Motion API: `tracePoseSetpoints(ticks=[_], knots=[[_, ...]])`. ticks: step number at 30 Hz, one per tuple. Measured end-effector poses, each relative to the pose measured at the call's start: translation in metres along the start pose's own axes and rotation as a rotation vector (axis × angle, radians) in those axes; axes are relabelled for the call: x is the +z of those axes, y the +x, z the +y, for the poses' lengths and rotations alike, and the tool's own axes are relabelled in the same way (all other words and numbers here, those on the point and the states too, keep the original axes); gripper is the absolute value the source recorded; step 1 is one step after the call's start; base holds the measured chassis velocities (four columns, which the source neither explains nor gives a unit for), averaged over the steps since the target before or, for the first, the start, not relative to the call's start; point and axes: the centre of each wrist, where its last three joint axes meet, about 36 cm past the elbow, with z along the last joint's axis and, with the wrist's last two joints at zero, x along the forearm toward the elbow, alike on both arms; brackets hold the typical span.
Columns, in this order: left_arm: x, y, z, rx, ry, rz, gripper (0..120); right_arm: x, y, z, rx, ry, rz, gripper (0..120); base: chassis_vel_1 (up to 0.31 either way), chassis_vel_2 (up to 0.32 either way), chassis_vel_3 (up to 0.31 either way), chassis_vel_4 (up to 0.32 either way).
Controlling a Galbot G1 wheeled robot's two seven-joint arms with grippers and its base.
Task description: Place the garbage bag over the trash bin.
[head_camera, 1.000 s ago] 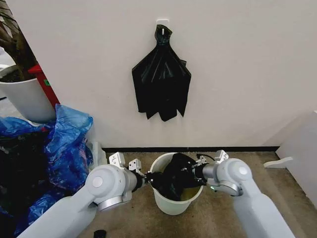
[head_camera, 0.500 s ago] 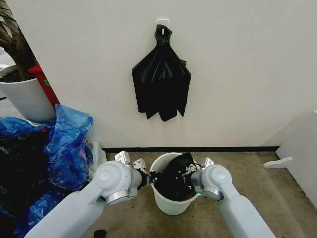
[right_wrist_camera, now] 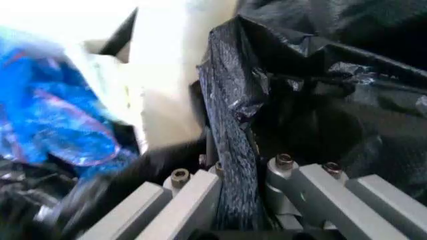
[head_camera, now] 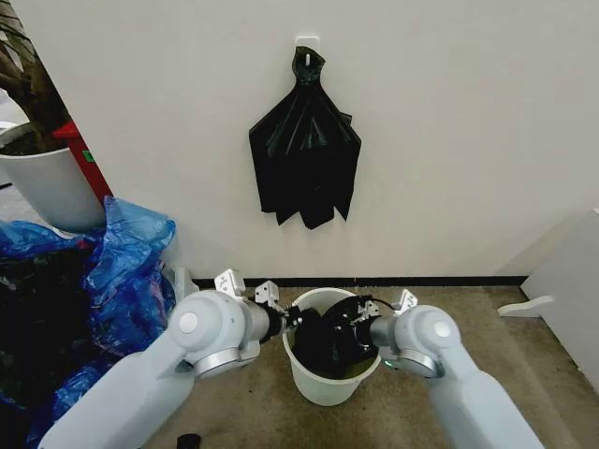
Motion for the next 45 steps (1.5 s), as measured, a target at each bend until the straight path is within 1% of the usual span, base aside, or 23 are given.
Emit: tracePoseSetpoints(ticks=[3, 4, 6, 9, 10, 11, 12, 13, 16, 17, 19, 21, 24, 28, 30, 31, 33, 35, 36, 40, 41, 43, 45], knots=[[-0.004, 0.008, 0.002, 0.023, 0.0, -0.044, 0, 0.008, 0.031, 0.014, -0.055, 0.038, -0.036, 0, 0.0, 0.0, 0.0, 0.0], [-0.004, 0.008, 0.002, 0.023, 0.0, -0.044, 0, 0.008, 0.031, 0.014, -0.055, 0.038, -0.036, 0, 0.0, 0.0, 0.0, 0.0], [-0.005, 0.011, 0.003, 0.04, -0.006, -0.071, 0, 0.015, 0.048, 0.023, -0.09, 0.068, -0.059, 0, 0.0, 0.0, 0.0, 0.0], [-0.007, 0.015, 0.003, 0.102, -0.038, -0.158, 0, 0.025, 0.081, 0.034, -0.151, 0.123, -0.106, 0, 0.0, 0.0, 0.0, 0.0], [-0.007, 0.015, 0.003, 0.102, -0.038, -0.158, 0, 0.025, 0.081, 0.034, -0.151, 0.123, -0.106, 0, 0.0, 0.0, 0.0, 0.0], [-0.008, 0.016, 0.004, 0.15, -0.054, -0.198, 0, 0.028, 0.093, 0.036, -0.168, 0.14, -0.126, 0, 0.0, 0.0, 0.0, 0.0], [-0.01, 0.016, 0.005, 0.171, -0.063, -0.22, 0, 0.029, 0.098, 0.037, -0.176, 0.148, -0.137, 0, 0.0, 0.0, 0.0, 0.0], [-0.012, 0.015, 0.007, 0.199, -0.083, -0.262, 0, 0.03, 0.109, 0.037, -0.193, 0.168, -0.164, 0, 0.0, 0.0, 0.0, 0.0], [-0.019, 0.012, 0.01, 0.247, -0.119, -0.351, 0, 0.029, 0.131, 0.035, -0.229, 0.214, -0.225, 0, 0.0, 0.0, 0.0, 0.0], [-0.019, 0.012, 0.01, 0.247, -0.119, -0.351, 0, 0.029, 0.131, 0.035, -0.229, 0.214, -0.225, 0, 0.0, 0.0, 0.0, 0.0], [-0.025, 0.012, 0.01, 0.277, -0.127, -0.382, 0, 0.024, 0.142, 0.031, -0.246, 0.228, -0.267, 0, 0.0, 0.0, 0.0, 0.0], [-0.028, 0.014, 0.009, 0.29, -0.132, -0.394, 0, 0.018, 0.15, 0.026, -0.256, 0.225, -0.29, 0, 0.0, 0.0, 0.0, 0.0], [-0.03, 0.018, 0.007, 0.305, -0.131, -0.387, 0, 0.014, 0.155, 0.023, -0.261, 0.216, -0.302, 0, 0.0, 0.0, 0.0, 0.0], [-0.029, 0.038, -0.001, 0.361, -0.129, -0.335, 0, 0.009, 0.161, 0.021, -0.296, 0.163, -0.283, 0, 0.0, 0.0, 0.0, 0.0], [-0.028, 0.042, -0.002, 0.37, -0.128, -0.319, 0, 0.009, 0.162, 0.021, -0.321, 0.148, -0.259, 0, 0.0, 0.0, 0.0, 0.0], [-0.026, 0.049, -0.002, 0.383, -0.129, -0.293, 0, 0.008, 0.163, 0.022, -0.352, 0.134, -0.24, 0, 0.0, 0.0, 0.0, 0.0], [-0.025, 0.056, -0.002, 0.4, -0.133, -0.279, 0, 0.006, 0.164, 0.023, -0.381, 0.126, -0.246, 0, 0.0, 0.0, 0.0, 0.0], [-0.026, 0.056, 0.002, 0.437, -0.136, -0.278, 0, 0.004, 0.166, 0.025, -0.409, 0.132, -0.257, 0, 0.0, 0.0, 0.0, 0.0], [-0.026, 0.056, 0.002, 0.437, -0.136, -0.278, 0, 0.004, 0.166, 0.025, -0.409, 0.132, -0.257, 0, 0.0, 0.0, 0.0, 0.0], [-0.03, 0.05, 0.01, 0.509, -0.133, -0.288, 0, 0.001, 0.171, 0.025, -0.479, 0.153, -0.275, 0, 0.0, 0.0, 0.0, 0.0], [-0.034, 0.047, 0.014, 0.544, -0.133, -0.293, 0, 0.0, 0.172, 0.025, -0.508, 0.165, -0.286, 0, 0.0, 0.0, 0.0, 0.0], [-0.037, 0.046, 0.016, 0.561, -0.132, -0.296, 0, 0.0, 0.173, 0.024, -0.519, 0.171, -0.293, 0, 0.0, 0.0, 0.0, 0.0], [-0.047, 0.044, 0.019, 0.601, -0.134, -0.307, 0, -0.002, 0.175, 0.024, -0.543, 0.193, -0.323, 0, 0.0, 0.0, 0.0, 0.0]])
